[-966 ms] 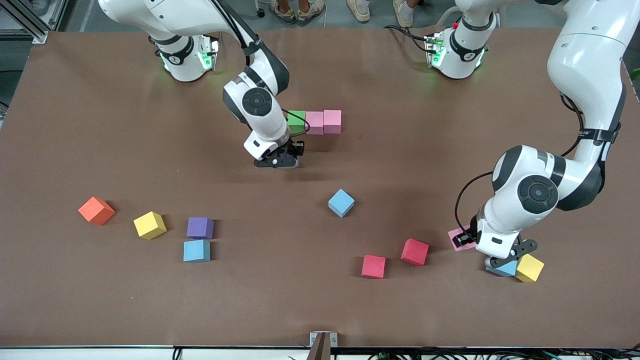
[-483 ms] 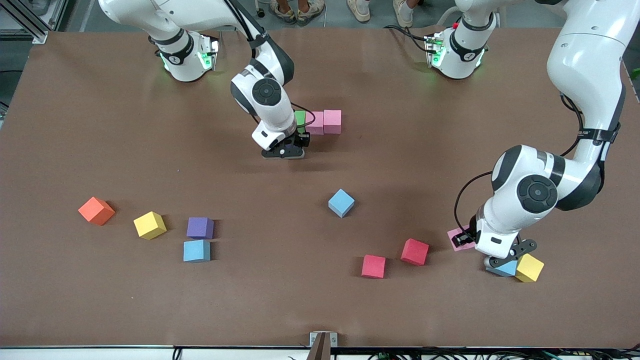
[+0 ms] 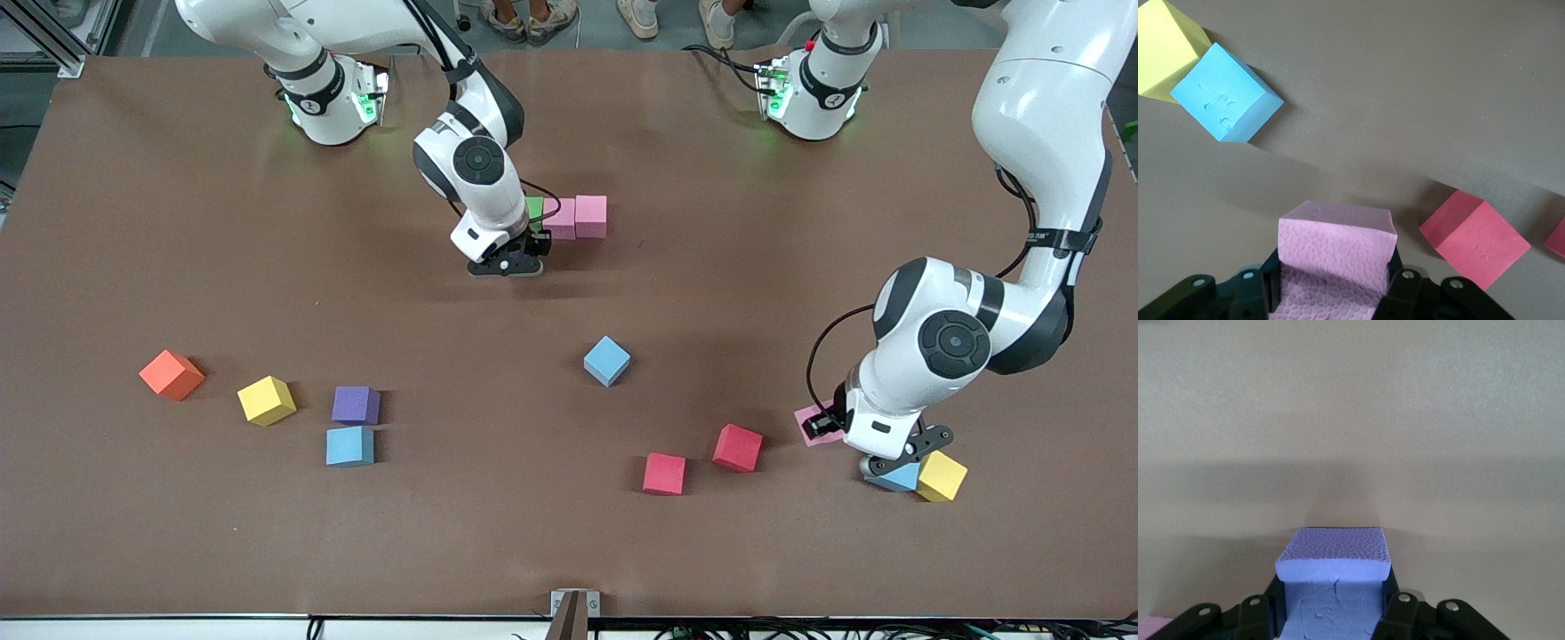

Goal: Arrange 11 blocks into digit 3

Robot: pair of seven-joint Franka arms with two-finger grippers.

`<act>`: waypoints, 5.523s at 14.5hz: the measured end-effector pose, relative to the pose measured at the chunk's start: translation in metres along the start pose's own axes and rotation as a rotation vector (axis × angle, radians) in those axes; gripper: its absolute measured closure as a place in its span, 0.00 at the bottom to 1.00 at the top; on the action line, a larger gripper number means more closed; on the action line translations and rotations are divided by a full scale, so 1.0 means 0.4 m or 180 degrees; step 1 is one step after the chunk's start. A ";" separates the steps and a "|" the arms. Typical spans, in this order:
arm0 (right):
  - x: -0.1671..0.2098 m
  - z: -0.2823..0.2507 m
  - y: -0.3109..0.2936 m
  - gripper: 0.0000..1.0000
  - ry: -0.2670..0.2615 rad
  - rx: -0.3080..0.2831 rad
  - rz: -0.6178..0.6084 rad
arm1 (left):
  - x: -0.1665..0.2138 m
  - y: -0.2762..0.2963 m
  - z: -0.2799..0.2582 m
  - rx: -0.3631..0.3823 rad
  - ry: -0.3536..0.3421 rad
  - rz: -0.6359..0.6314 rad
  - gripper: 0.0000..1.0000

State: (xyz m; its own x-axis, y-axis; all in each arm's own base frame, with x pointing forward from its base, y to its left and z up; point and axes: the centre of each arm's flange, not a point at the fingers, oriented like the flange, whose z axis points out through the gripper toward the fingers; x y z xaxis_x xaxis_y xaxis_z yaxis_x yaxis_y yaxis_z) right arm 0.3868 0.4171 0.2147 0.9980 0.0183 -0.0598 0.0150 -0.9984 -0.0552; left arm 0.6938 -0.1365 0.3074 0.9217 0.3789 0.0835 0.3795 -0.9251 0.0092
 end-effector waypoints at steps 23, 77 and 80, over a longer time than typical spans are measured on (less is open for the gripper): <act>-0.083 0.017 -0.028 0.44 0.0111 0.0089 -0.0055 | -0.029 0.028 -0.073 -0.0006 -0.0097 -0.0072 0.88; 0.403 -0.367 0.262 0.00 0.0451 0.0342 0.1323 | -0.012 0.000 -0.086 0.0011 -0.0094 -0.0089 0.88; 0.539 -0.379 0.510 0.00 0.0474 0.0205 0.1014 | -0.012 0.000 -0.086 0.0011 -0.0094 -0.0089 0.88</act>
State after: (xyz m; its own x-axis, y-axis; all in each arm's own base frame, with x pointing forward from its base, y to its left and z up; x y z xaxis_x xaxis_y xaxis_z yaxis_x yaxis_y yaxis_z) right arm 0.6142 0.2092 0.3418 0.9500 -0.3062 0.0615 -0.2975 -0.9471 -0.1202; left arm 0.6867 -0.1391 0.3412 0.9126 0.4052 0.0539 0.4054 -0.9141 0.0077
